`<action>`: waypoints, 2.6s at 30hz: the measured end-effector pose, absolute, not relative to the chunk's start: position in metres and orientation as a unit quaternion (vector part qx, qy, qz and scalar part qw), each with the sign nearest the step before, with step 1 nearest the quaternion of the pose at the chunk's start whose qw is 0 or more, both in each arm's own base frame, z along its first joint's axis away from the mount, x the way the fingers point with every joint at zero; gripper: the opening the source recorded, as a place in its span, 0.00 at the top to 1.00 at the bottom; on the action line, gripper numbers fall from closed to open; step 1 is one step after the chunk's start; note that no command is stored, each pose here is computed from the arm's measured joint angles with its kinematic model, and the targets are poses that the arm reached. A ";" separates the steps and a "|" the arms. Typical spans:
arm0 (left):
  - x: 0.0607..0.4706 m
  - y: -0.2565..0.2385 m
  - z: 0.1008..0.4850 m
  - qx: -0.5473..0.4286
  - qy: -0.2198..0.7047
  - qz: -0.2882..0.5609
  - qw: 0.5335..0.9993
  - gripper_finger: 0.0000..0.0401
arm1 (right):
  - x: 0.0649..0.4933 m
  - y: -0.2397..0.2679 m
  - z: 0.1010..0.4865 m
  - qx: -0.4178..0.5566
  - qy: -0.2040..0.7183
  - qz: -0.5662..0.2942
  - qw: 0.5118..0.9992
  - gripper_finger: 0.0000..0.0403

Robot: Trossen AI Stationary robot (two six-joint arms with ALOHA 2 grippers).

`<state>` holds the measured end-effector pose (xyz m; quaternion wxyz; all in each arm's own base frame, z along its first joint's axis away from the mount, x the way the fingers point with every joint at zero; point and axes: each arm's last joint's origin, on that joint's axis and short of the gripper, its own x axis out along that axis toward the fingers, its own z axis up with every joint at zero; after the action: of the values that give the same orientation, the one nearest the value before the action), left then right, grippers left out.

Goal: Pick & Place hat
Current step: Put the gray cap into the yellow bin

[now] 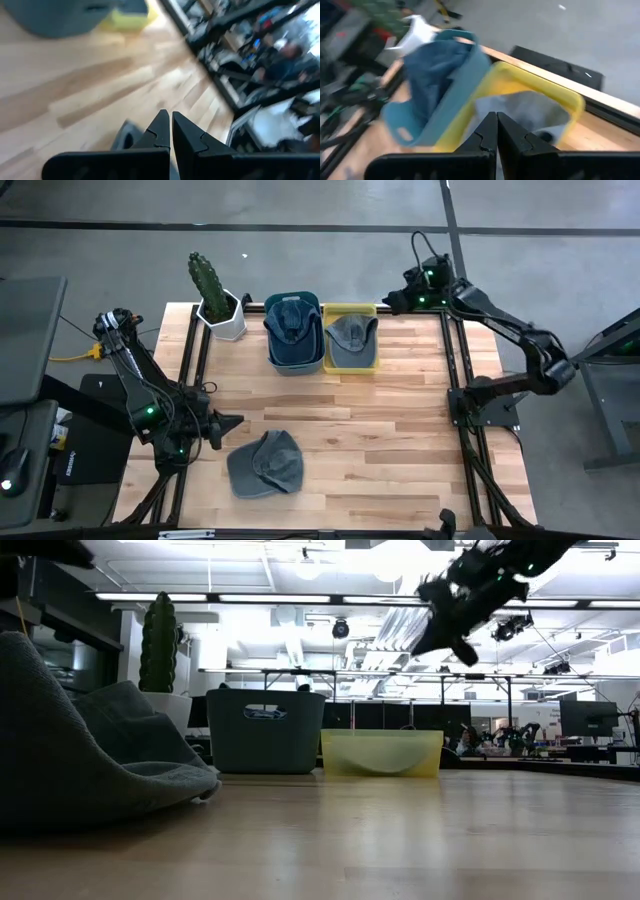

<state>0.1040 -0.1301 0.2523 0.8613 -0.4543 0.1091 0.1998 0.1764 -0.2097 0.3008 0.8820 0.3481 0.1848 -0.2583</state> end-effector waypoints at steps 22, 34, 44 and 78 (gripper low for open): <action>0.126 -0.112 0.240 -0.272 0.391 0.137 0.869 1.00 | 0.178 -0.090 0.328 0.262 0.304 -0.118 0.908 1.00; 0.163 -0.096 0.234 -0.149 0.457 0.021 0.877 0.83 | 0.192 -0.056 0.326 0.234 0.333 -0.083 0.910 1.00; 0.189 -0.092 0.224 -0.203 0.451 0.042 0.868 0.33 | 0.195 -0.045 0.326 0.223 0.338 -0.084 0.910 1.00; 0.217 -0.108 0.163 -0.318 0.572 0.123 0.746 0.13 | 0.193 -0.041 0.323 0.226 0.355 -0.092 0.902 1.00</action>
<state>0.2173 -0.1080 0.1630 0.7462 -0.3182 0.5718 0.1225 0.1933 -0.0409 0.3225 0.9024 0.2258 0.3553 -0.0921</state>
